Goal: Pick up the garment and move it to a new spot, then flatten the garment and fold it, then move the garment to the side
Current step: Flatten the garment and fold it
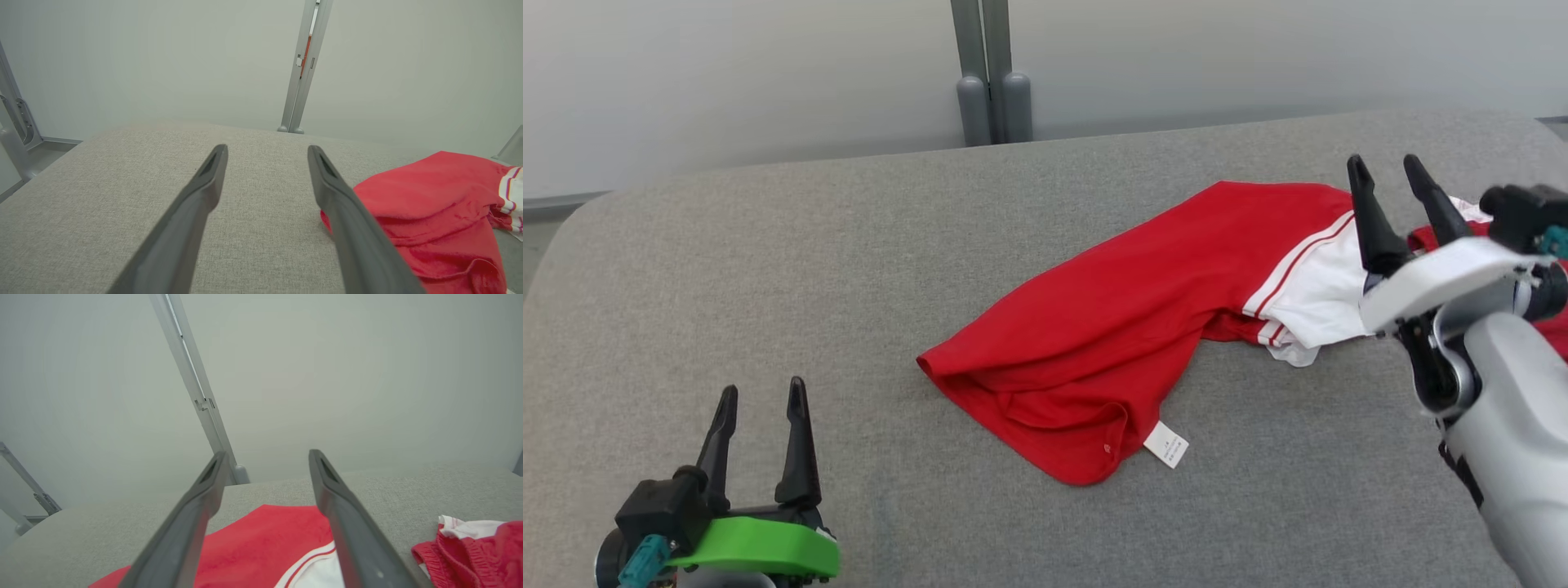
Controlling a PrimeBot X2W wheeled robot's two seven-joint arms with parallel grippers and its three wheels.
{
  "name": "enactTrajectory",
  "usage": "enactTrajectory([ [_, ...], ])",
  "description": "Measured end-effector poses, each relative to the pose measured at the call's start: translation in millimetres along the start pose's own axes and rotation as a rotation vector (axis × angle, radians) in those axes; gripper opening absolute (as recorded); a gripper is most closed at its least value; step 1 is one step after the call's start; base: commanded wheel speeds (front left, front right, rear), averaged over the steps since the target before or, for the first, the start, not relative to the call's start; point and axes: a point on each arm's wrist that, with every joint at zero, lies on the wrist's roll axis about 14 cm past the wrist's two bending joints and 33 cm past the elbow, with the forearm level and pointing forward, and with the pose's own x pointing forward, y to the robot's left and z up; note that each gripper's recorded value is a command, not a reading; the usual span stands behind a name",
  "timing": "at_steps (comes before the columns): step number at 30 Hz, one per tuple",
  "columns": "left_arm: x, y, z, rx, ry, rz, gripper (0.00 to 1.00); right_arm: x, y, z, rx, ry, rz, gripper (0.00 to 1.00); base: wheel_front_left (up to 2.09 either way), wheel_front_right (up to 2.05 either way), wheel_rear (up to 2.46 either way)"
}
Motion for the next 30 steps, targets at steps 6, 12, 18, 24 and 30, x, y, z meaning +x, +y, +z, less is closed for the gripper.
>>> enactTrajectory([
  [6, -5, -10, 1, -0.012, -0.003, -0.024, 1.00, -57, 5, -1, 0.009, -0.101, -0.053, 1.00, 0.00, 0.00, 0.00],
  [12, -5, -12, -2, -0.015, 0.007, -0.036, 1.00, -91, 8, -13, 0.002, -0.104, -0.109, 1.00, 0.00, 0.00, 0.00],
  [18, -3, -19, -9, -0.019, 0.026, -0.061, 1.00, -96, 8, -19, -0.036, -0.087, -0.120, 1.00, 0.00, 0.00, 0.00],
  [24, -3, -24, -18, -0.033, 0.077, -0.085, 1.00, -96, 8, -24, -0.043, -0.072, -0.123, 1.00, 0.00, 0.00, 0.00],
  [30, -5, -53, -53, -0.102, 0.261, -0.191, 1.00, -92, 2, -34, -0.045, -0.042, -0.135, 1.00, 0.00, 0.00, 0.00],
])
